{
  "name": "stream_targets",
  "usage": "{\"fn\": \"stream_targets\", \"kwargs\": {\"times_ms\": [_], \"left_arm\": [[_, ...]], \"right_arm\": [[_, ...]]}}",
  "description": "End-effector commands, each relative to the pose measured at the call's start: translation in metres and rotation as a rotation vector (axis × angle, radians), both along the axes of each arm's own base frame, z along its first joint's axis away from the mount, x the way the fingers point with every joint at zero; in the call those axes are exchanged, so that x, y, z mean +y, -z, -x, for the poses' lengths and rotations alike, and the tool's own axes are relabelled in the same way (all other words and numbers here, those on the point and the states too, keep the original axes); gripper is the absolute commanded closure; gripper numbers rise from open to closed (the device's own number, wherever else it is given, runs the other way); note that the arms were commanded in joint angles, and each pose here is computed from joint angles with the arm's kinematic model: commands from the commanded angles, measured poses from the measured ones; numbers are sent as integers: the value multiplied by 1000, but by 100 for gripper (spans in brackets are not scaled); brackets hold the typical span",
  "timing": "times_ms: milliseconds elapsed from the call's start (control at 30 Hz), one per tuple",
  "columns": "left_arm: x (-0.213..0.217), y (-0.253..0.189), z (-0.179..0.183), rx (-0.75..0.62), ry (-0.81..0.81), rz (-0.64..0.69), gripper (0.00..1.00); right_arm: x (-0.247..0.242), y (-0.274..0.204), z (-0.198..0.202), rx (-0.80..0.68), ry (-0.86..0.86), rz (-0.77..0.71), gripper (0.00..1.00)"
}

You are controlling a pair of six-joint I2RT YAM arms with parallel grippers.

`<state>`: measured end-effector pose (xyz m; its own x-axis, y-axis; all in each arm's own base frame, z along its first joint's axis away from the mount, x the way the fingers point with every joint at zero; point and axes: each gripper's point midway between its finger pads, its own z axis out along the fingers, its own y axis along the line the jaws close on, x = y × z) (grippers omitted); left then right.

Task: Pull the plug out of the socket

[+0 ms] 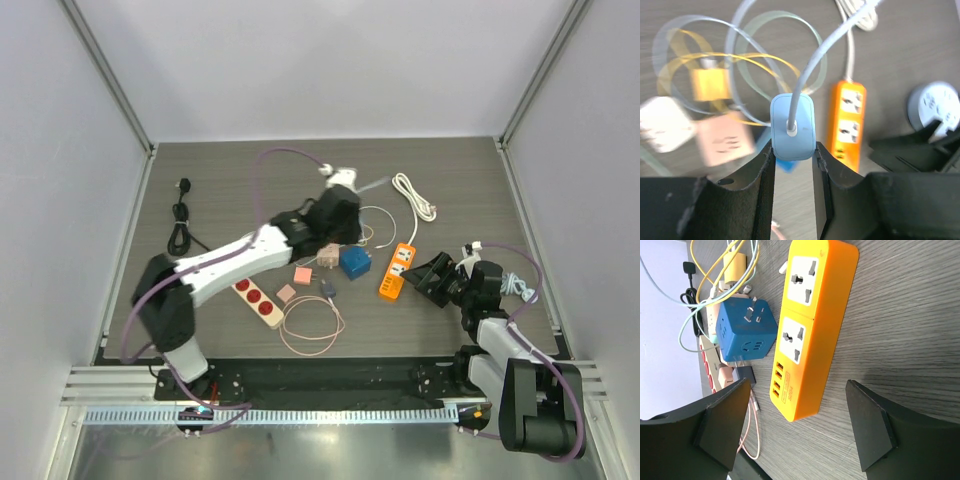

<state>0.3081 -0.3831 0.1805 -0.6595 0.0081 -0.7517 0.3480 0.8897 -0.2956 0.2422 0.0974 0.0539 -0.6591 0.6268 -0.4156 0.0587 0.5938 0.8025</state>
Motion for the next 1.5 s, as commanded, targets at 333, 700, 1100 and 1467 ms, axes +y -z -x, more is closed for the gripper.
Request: {"fn": "stream_targets", "kwargs": {"times_ms": [333, 700, 1100, 1467], "left_arm": [[157, 13, -24, 82, -288, 2, 87], [176, 39, -48, 188, -343, 4, 45], [193, -16, -8, 94, -356, 166, 5], [197, -41, 100, 45, -174, 571, 0]], "right_arm": [[1, -9, -6, -51, -9, 1, 18], [0, -8, -6, -48, -2, 5, 18], [-1, -8, -7, -51, -1, 7, 16], [0, -9, -7, -55, -2, 5, 12]]}}
